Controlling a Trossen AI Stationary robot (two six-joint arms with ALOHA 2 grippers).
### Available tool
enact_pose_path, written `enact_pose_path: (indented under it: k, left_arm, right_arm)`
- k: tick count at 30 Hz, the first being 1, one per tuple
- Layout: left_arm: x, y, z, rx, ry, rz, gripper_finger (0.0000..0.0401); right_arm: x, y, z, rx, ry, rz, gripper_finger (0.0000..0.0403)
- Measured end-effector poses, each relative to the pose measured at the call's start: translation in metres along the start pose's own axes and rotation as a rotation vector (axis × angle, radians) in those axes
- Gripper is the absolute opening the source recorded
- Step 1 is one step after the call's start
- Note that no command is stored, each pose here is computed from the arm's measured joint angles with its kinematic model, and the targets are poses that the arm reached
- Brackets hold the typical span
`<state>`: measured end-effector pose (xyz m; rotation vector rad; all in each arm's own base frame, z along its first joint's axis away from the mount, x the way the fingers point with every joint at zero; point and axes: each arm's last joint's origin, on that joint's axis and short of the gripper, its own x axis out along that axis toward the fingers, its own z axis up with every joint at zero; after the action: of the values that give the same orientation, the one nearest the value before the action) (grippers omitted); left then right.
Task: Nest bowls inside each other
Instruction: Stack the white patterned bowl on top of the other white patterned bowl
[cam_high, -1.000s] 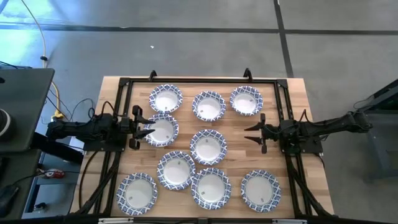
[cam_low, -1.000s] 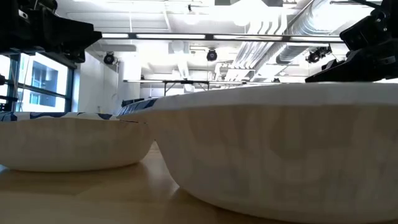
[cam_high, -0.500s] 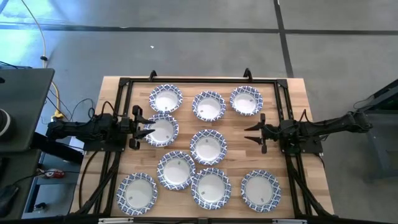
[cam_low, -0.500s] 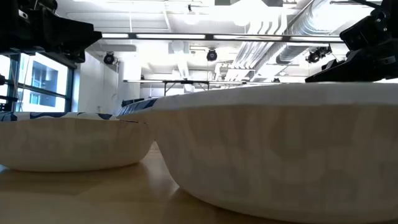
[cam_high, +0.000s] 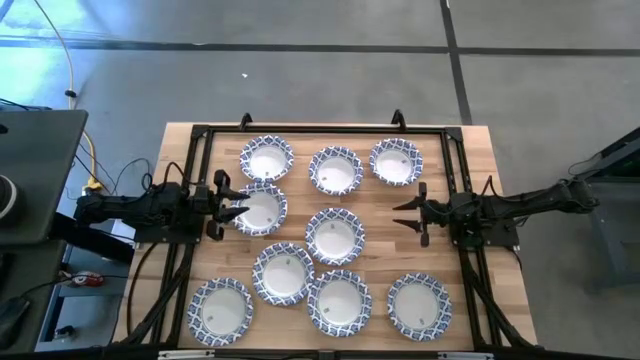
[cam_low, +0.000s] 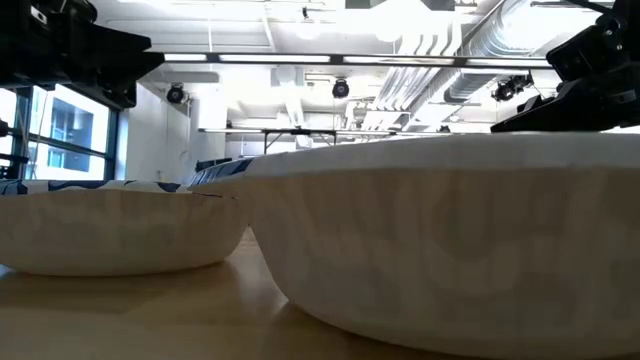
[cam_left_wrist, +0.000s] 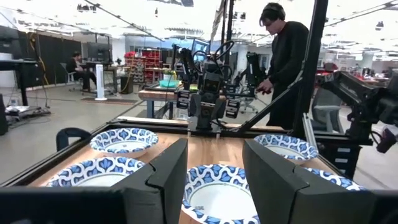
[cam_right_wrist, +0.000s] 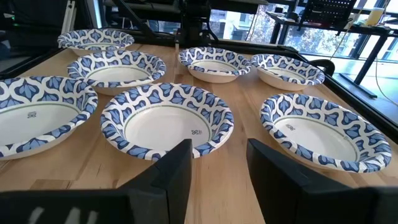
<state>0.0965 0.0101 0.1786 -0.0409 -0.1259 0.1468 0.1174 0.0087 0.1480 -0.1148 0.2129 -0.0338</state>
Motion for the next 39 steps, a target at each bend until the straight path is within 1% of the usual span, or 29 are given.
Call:
enact_pose_path:
  k: [3,6,8,17,18,19,22,23,25,27,29,32,35,36,37,39]
  left_arm:
    - [0.0000,0.0004,0.0000,0.001,-0.001,0.014,0.0145]
    - [-0.0001,0.0022,0.0004,-0.005,-0.007,0.074,0.0145]
    - [-0.0001,0.0027,0.0007,-0.017,-0.011,0.091,0.0145]
    - [-0.0001,0.0028,0.0001,0.000,-0.004,0.095,0.0145]
    - [-0.0001,0.0028,0.0001,0.007,-0.003,0.096,0.0145]
    - [-0.0001,0.0028,0.0001,0.013,-0.003,0.097,0.0145]
    - [-0.0001,0.0028,0.0001,0.039,-0.002,0.097,0.0145]
    - [-0.0001,0.0028,0.0001,0.044,-0.002,0.097,0.0145]
    - [-0.0001,0.0028,0.0001,0.046,-0.002,0.097,0.0145]
    - [-0.0001,0.0028,0.0001,0.045,-0.002,0.097,0.0145]
    - [-0.0001,0.0028,0.0001,0.036,-0.002,0.096,0.0145]
    - [-0.0001,0.0028,0.0001,0.007,-0.003,0.096,0.0145]
    - [-0.0001,0.0028,0.0000,-0.016,-0.004,0.096,0.0145]
    - [-0.0001,0.0028,0.0001,-0.016,-0.004,0.096,0.0145]
    - [-0.0001,0.0028,0.0000,-0.015,-0.004,0.096,0.0145]
    - [-0.0001,0.0028,0.0001,-0.015,-0.004,0.096,0.0145]
  right_arm:
    - [0.0000,0.0000,0.0001,0.000,0.000,0.000,0.0147]
    - [0.0000,0.0000,0.0000,0.000,0.000,0.000,0.0147]
    - [0.0000,0.0000,0.0000,0.000,0.000,0.000,0.0147]
    - [0.0000,0.0000,-0.0001,0.000,0.000,0.000,0.0147]
    - [0.0000,-0.0001,0.0000,-0.019,0.000,-0.002,0.0147]
    - [0.0000,-0.0005,0.0002,-0.089,0.000,-0.013,0.0147]
    - [-0.0001,-0.0043,0.0001,-0.429,0.032,-0.119,0.0147]
    - [-0.0002,-0.0052,0.0001,-0.513,0.048,-0.148,0.0147]
    - [-0.0005,-0.0065,-0.0006,-0.630,0.080,-0.186,0.0147]
    - [-0.0006,-0.0072,-0.0007,-0.675,0.096,-0.207,0.0147]
    - [-0.0006,-0.0073,-0.0009,-0.667,0.098,-0.211,0.0147]
    - [-0.0006,-0.0073,-0.0008,-0.621,0.092,-0.212,0.0147]
    - [-0.0006,-0.0069,-0.0003,-0.647,0.085,-0.201,0.0147]
    - [-0.0004,-0.0062,-0.0002,-0.623,0.074,-0.181,0.0147]
    - [-0.0003,-0.0050,-0.0002,-0.569,0.055,-0.148,0.0147]
    - [0.0000,-0.0026,0.0005,-0.430,0.015,-0.073,0.0147]
